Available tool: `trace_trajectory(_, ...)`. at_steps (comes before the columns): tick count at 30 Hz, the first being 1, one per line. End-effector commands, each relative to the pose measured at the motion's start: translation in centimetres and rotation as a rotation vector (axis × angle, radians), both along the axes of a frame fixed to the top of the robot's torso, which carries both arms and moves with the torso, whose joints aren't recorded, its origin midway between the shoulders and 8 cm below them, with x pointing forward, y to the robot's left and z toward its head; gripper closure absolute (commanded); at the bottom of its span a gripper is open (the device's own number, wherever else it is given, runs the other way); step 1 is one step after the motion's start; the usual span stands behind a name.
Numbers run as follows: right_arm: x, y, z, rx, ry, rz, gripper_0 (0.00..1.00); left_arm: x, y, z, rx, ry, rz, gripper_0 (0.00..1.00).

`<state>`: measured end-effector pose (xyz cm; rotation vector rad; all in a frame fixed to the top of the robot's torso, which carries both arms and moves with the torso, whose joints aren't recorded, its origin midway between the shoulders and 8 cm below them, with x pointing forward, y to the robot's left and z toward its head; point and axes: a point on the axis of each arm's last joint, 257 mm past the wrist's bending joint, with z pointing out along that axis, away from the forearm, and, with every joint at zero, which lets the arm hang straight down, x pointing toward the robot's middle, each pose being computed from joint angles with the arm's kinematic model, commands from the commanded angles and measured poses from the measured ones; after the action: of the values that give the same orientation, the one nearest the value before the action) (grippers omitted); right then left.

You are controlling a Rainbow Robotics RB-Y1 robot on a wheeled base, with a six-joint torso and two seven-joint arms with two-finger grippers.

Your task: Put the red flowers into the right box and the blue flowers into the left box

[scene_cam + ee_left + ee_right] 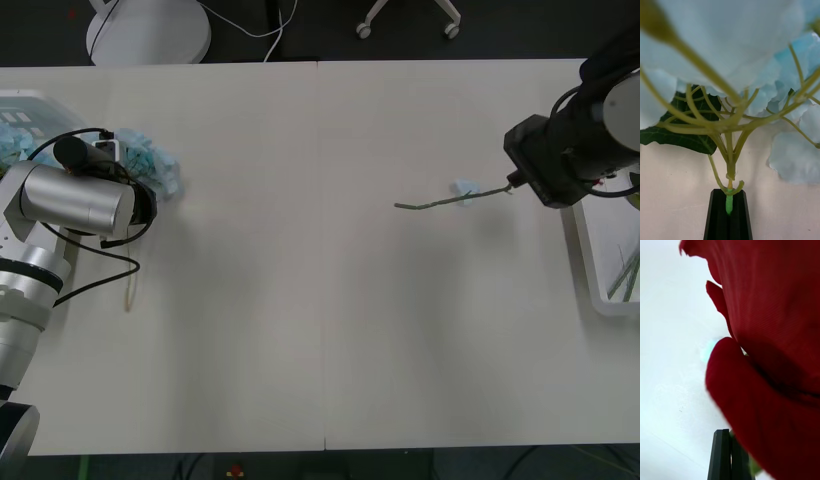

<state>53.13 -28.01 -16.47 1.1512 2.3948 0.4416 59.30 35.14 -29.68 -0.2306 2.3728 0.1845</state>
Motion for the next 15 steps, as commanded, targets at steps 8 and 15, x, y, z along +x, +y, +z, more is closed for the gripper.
trace_trajectory(8, 3.0, -17.1, 6.7, -0.65, -0.053, 0.436, 1.0, 2.0, -3.5, 9.9, -0.194, -0.071, 0.056, 1.0)
trace_trajectory(15, 4.1, -25.0, 6.6, -0.914, 0.022, 0.611, 1.0, 1.1, -2.5, 16.6, -0.325, -0.086, 0.075, 1.0)
